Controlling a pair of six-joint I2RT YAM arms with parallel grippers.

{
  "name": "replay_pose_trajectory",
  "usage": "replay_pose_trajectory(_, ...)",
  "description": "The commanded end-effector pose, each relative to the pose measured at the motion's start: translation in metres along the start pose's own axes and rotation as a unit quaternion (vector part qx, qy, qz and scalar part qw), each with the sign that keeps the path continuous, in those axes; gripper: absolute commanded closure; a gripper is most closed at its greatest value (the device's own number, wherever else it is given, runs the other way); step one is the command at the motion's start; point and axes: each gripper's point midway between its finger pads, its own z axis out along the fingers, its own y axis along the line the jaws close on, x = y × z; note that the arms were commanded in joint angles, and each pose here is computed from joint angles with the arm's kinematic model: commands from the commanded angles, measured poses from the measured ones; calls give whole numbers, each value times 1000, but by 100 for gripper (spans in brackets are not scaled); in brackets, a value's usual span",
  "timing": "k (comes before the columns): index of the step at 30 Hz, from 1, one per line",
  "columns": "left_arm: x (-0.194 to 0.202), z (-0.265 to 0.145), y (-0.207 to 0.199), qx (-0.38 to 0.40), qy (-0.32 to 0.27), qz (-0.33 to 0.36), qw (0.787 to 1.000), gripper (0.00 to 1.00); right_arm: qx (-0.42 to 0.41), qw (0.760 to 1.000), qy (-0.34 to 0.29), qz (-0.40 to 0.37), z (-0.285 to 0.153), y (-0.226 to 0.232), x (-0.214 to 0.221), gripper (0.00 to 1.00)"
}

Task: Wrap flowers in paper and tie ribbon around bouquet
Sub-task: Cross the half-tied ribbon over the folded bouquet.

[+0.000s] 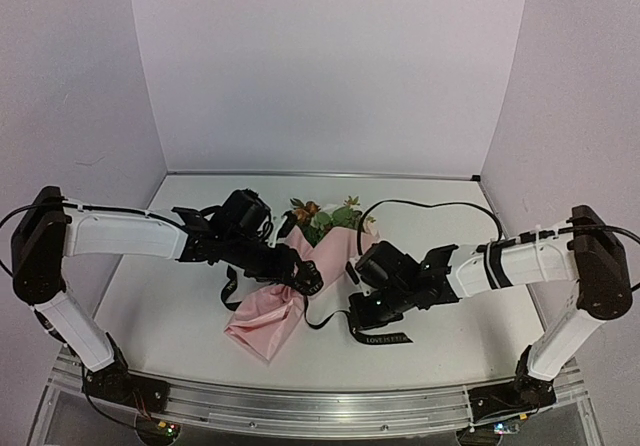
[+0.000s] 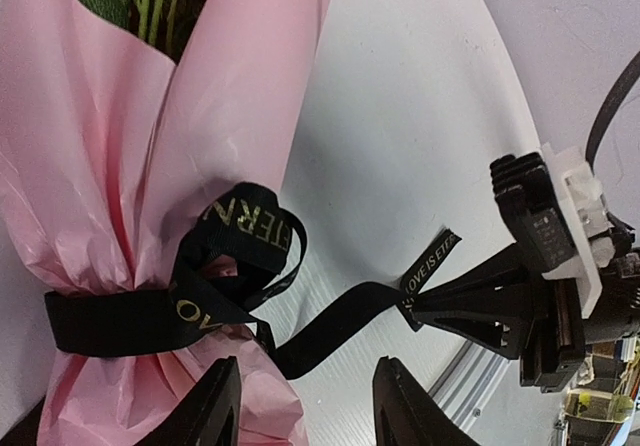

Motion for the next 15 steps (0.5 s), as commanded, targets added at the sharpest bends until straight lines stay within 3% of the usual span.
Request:
replay_pose_trajectory(1, -8, 9, -14, 15, 7, -19, 1000, 50, -6, 999, -28, 21, 6, -1, -6, 99)
replay_pose_trajectory(15, -31, 30, -15, 16, -37, -47, 998, 52, -3, 999, -27, 26, 11, -7, 0, 98)
